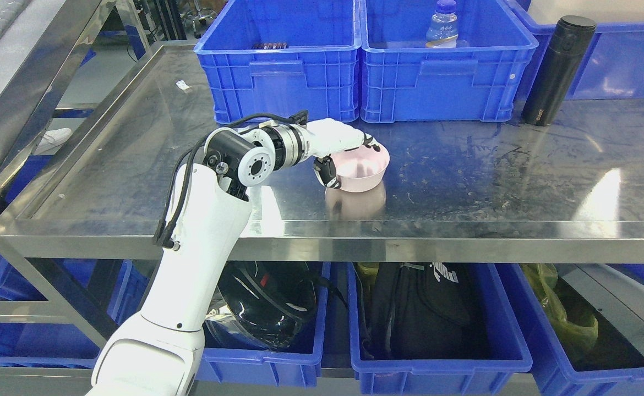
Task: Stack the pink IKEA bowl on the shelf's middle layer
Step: 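Reach the left hand over the pink bowl and lower onto its rim, then grip the pink bowl rim with the left hand and lift it up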
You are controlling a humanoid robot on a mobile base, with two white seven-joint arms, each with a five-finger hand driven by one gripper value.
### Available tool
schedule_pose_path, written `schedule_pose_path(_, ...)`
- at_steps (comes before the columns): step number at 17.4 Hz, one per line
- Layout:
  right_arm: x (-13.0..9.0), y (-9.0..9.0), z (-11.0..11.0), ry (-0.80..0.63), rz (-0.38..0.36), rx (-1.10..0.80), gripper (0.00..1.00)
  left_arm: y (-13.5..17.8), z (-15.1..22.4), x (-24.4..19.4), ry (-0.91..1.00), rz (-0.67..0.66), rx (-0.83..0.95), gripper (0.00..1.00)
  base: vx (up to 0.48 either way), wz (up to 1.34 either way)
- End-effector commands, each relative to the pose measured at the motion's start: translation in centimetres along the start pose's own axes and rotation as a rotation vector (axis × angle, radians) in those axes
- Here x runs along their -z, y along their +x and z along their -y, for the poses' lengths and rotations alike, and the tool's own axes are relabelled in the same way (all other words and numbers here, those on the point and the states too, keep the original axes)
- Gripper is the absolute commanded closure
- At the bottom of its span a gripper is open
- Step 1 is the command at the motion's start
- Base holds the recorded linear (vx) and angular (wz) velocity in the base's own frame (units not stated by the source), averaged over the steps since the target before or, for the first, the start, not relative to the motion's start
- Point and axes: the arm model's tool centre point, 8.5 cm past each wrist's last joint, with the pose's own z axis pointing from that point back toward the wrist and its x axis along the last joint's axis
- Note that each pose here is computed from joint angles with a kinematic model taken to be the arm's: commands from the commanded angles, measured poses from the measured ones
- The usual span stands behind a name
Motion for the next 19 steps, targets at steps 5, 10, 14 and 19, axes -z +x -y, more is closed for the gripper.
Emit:
schedule_pose_path(5, 0.0, 0.3, 1.1, -0.018, 0.012, -0.001, 0.0, -0.3, 2.7, 2.4, -0.113, 0.013, -0.032, 0.4, 0.0, 0.0)
schedule_pose_path(10, 0.0, 0.3, 1.1, -0.018, 0.012, -0.001, 0.0, -1.4, 1.8, 1.1, -0.054, 0.076, -0.016, 0.9, 0.0, 0.0)
schedule_pose_path(14, 0.0, 0.3, 1.1, -0.018, 0.012, -0.001, 0.0, -2.3, 0.1, -0.9, 0.048, 0.13, -0.031, 1.0, 0.0, 0.0)
schedule_pose_path(19, 0.0, 0.3, 1.1, -0.018, 0.012, -0.001, 0.0, -3.7, -4.4, -7.0, 0.35, 0.262, -0.013, 1.0, 0.0, 0.0)
